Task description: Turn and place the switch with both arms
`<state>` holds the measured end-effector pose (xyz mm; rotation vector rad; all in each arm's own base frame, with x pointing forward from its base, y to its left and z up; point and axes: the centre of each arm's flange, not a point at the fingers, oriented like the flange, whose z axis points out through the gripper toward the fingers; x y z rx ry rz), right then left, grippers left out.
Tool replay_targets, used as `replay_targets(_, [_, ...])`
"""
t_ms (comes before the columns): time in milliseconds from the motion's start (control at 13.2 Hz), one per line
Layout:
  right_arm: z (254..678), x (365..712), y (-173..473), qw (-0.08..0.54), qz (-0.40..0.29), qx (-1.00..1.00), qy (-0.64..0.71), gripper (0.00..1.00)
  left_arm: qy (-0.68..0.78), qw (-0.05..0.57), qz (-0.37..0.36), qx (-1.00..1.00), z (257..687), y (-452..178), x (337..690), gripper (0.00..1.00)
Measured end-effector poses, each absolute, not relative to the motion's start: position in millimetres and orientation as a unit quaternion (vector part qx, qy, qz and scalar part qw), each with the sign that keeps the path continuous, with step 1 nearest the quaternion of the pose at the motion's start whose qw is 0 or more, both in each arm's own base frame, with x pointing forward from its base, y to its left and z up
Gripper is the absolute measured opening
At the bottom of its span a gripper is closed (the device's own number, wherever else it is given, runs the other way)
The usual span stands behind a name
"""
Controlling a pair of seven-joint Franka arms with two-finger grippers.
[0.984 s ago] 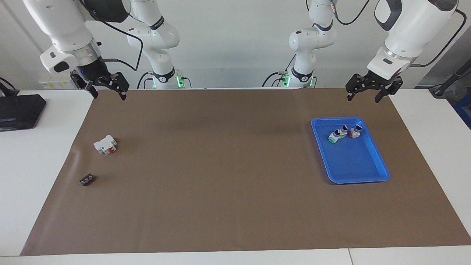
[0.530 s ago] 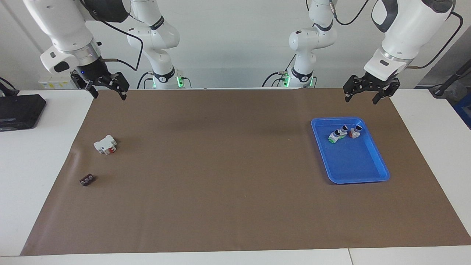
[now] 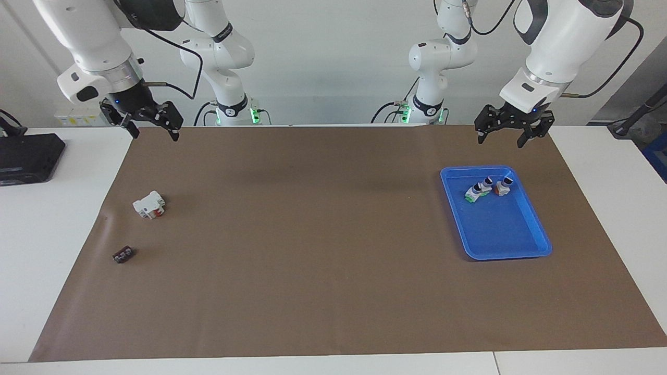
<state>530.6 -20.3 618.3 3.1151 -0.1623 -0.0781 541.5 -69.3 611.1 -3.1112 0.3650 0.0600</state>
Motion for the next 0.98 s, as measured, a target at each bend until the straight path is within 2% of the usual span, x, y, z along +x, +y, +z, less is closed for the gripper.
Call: replay_targets(984, [621.3, 529.0, -20.6, 0.01, -0.02, 0.998, -0.053, 1.0, 0.058, 0.001, -0.008, -0.998, 615.6, -50.8, 548.7, 1.0])
